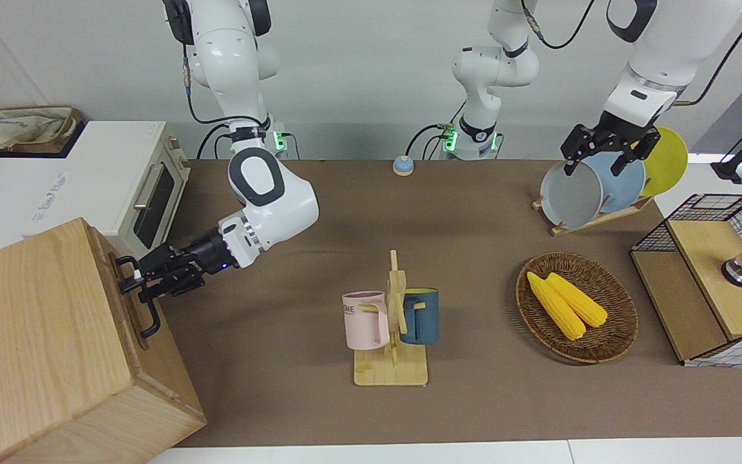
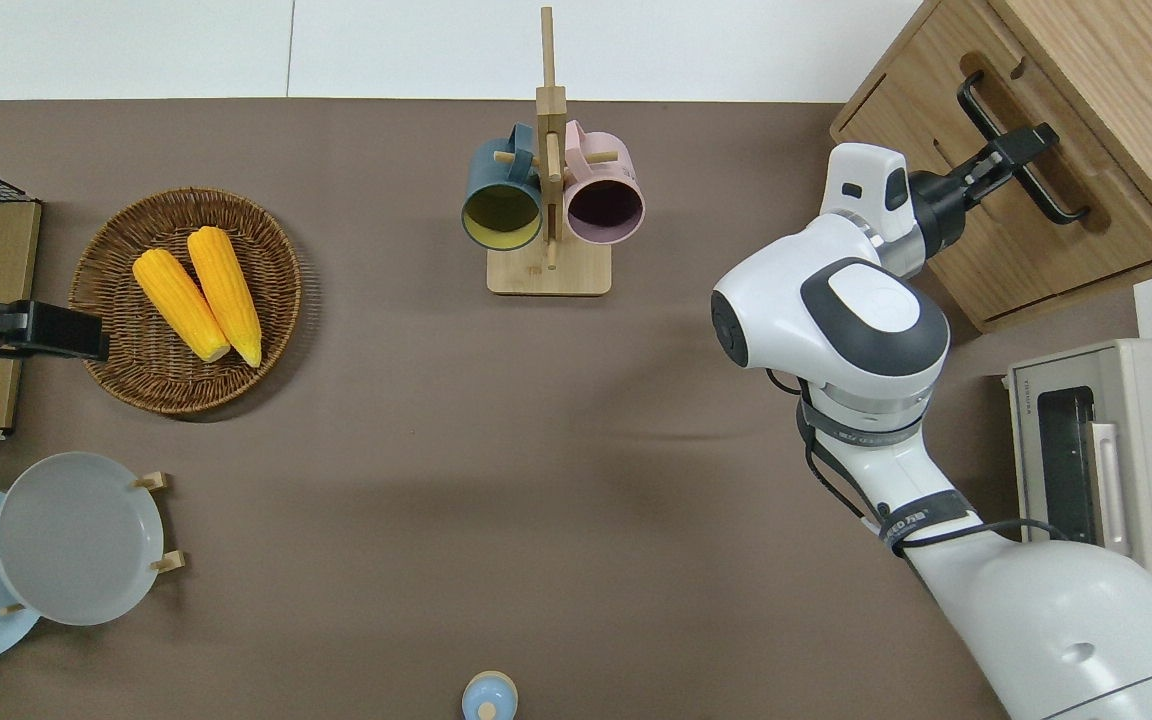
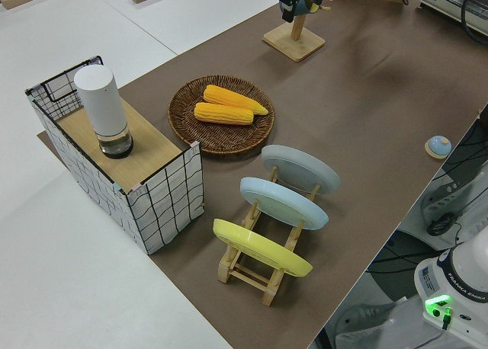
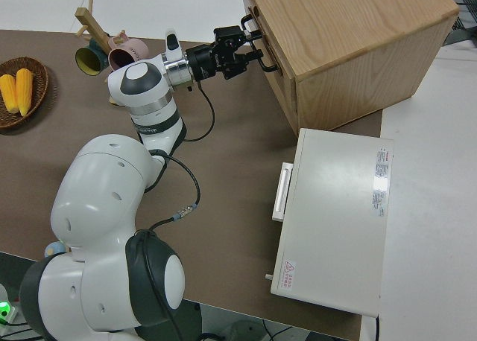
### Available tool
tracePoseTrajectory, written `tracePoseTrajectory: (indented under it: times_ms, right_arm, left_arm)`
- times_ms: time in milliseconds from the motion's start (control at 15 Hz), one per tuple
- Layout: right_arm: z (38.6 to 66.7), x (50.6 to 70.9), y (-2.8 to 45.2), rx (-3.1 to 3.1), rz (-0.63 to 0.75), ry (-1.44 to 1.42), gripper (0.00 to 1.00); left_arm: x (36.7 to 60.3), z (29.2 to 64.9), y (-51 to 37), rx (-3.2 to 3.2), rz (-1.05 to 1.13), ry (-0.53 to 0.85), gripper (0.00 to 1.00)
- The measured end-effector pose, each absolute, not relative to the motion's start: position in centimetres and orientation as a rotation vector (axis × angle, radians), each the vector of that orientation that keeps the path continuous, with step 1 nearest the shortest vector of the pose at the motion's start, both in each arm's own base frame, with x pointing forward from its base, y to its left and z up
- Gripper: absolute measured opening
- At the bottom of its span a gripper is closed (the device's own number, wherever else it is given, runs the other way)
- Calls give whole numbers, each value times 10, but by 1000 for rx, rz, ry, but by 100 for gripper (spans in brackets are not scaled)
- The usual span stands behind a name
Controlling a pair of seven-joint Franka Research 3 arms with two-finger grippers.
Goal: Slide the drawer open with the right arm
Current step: 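Close the right gripper around the black drawer handle, then pull the handle toward the robot with the right gripper, sliding drawer out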
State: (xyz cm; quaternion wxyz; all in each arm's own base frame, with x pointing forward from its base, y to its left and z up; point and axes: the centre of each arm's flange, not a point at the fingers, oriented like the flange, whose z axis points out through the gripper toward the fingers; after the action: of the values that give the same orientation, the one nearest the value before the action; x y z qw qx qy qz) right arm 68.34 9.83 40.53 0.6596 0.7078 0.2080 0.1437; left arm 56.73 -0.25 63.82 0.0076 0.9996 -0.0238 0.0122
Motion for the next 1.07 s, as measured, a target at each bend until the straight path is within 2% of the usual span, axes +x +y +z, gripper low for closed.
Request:
tracePoseTrajectory:
  times_ms: [200,267,733,1067]
  right_arm:
    - [403,682,101,1598,319,470,21]
    - [402,682,101,1602,331,454,18]
    - [401,680,106,1595,329,447,18]
    - [398,671,126,1579,317,428,18]
  left_arm:
    - [567,638,-2,3125,38,-75,100]
    - [567,638,-2,3125,38,-75,100]
    - [567,638,-2,3125,38,-75,100]
    - [567,638,-2,3125,38,-75,100]
